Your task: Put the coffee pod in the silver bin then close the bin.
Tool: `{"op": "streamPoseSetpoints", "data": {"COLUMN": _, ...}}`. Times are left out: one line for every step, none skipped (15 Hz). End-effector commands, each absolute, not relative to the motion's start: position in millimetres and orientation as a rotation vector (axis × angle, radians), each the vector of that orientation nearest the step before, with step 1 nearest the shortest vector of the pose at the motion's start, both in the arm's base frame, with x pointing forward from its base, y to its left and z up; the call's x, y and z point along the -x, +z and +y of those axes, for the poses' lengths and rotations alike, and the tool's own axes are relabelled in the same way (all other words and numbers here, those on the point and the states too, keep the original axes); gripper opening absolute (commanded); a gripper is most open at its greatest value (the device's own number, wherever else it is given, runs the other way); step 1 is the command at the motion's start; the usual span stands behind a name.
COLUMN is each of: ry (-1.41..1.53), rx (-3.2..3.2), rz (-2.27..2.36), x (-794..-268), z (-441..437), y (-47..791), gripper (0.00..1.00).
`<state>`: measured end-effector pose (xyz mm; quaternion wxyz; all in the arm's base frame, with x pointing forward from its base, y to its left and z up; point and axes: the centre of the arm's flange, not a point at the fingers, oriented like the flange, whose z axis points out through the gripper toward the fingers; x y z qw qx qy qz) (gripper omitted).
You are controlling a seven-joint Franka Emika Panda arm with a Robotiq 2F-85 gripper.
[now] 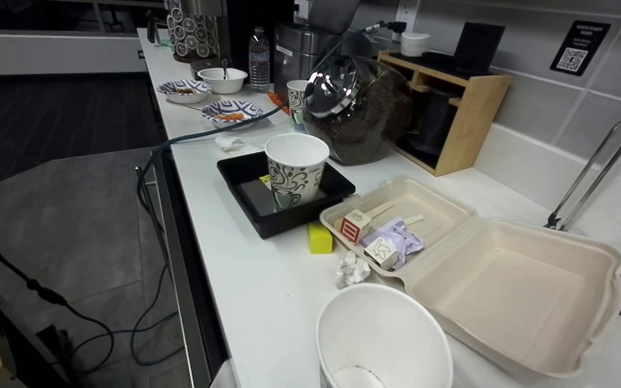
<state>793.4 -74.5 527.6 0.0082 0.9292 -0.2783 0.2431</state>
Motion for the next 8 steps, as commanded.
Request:
{"op": "streamPoseSetpoints", "data": {"ry": 0.723, "rx": -3.070, "rz": -0.631, "x": -774.5, "z": -113.5, "y": 544.4, "gripper": 1.00}}
{"op": "streamPoseSetpoints", "data": {"ry": 0.715, "rx": -3.101, "rz": -0.551, "x": -769.7, "z": -118.7, "y": 541.3, "gripper": 1.00}}
{"op": "streamPoseSetpoints", "data": {"ry": 0.711, "rx": -3.125, "rz": -0.469, "x": -762.5, "z": -121.8, "y": 540.1, "gripper": 1.00}}
{"op": "streamPoseSetpoints", "data": {"ry": 0.704, "rx": -3.141, "rz": -0.384, "x": -758.9, "z": -125.7, "y": 530.3, "gripper": 1.00}}
{"op": "streamPoseSetpoints", "data": {"ry": 0.701, "rx": -3.159, "rz": -0.301, "x": -756.5, "z": -124.3, "y": 530.3, "gripper": 1.00}}
{"op": "streamPoseSetpoints", "data": {"ry": 0.694, "rx": -3.161, "rz": -0.217, "x": -753.1, "z": -120.4, "y": 525.8, "gripper": 1.00}}
{"op": "streamPoseSetpoints", "data": {"ry": 0.728, "rx": -3.117, "rz": -0.203, "x": -750.4, "z": -114.9, "y": 520.4, "gripper": 1.00}}
{"op": "streamPoseSetpoints", "data": {"ry": 0.737, "rx": -3.104, "rz": -0.203, "x": -749.1, "z": -109.7, "y": 514.1, "gripper": 1.00}}
